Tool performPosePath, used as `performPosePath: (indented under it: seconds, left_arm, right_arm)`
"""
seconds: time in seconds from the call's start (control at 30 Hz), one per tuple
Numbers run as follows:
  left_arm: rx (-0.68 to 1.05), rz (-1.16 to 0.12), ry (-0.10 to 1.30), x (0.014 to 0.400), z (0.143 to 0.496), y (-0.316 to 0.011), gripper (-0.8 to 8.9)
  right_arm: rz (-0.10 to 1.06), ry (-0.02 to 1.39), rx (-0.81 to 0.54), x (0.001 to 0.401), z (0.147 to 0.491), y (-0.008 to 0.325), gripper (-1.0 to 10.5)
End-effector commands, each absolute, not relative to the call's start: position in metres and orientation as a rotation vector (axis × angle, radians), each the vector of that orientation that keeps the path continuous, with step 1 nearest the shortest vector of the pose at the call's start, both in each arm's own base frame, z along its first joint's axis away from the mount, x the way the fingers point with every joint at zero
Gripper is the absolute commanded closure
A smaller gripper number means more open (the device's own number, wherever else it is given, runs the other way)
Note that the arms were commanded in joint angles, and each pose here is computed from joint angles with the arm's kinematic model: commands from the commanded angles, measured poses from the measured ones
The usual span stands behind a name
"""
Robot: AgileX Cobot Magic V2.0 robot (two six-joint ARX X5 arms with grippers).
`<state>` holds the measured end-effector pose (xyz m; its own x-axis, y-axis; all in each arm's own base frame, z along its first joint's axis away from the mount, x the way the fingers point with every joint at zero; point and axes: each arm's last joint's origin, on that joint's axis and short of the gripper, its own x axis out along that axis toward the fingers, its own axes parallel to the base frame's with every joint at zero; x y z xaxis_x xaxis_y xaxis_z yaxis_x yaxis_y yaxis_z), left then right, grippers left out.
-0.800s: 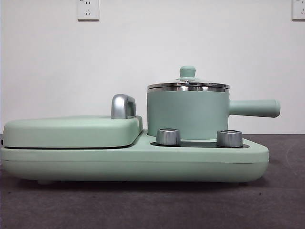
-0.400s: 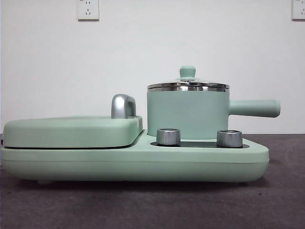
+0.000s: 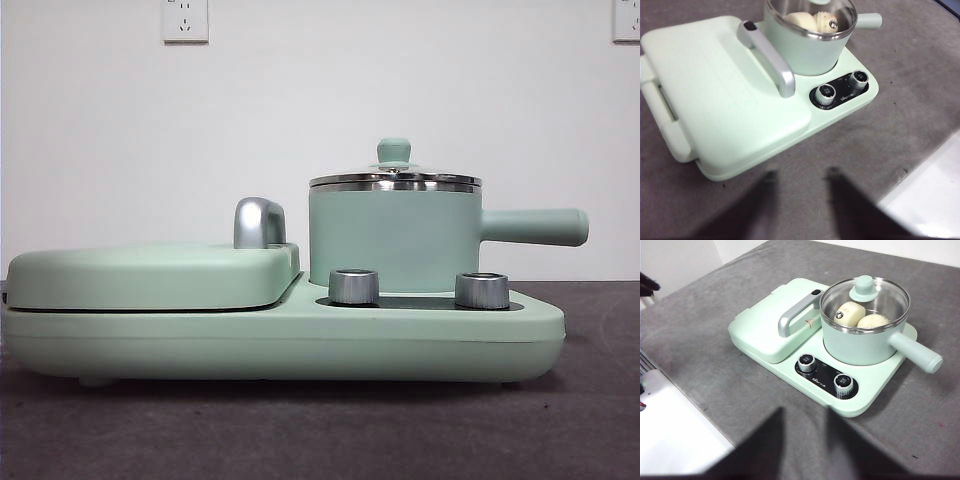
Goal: Put the buns in a small steamer
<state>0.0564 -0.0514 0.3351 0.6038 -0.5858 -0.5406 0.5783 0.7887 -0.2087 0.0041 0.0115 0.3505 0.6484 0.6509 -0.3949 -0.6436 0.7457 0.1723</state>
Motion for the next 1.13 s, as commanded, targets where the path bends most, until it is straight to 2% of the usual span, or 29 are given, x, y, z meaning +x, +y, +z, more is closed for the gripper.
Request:
performPosePath:
  seconds: [0.03, 0.63, 0.77, 0.93, 1.13]
  left_arm:
    - [-0.037, -0.677, 0.598, 0.054, 0.339, -0.050, 7.96]
    - [-0.069, -0.653, 0.558, 0.052, 0.335, -0.045, 7.92]
    - [-0.085, -0.549, 0.488, 0.053, 0.320, -0.035, 7.92]
    - [0.031, -0.362, 0.260, 0.058, 0.280, -0.021, 7.92]
    - [-0.003, -0.157, 0.096, 0.068, 0.231, -0.010, 7.92]
  right_arm:
    - [0.733, 0.438, 0.011, 0.004, 0.353, 0.011, 9.3]
    - [0.737, 0.434, 0.010, 0.004, 0.354, 0.011, 9.3]
    - [0.737, 0.434, 0.010, 0.004, 0.354, 0.011, 9.3]
    - [0.737, 0.434, 0.011, 0.004, 0.354, 0.011, 9.3]
    - [0.737, 0.434, 0.010, 0.004, 0.354, 0.011, 9.3]
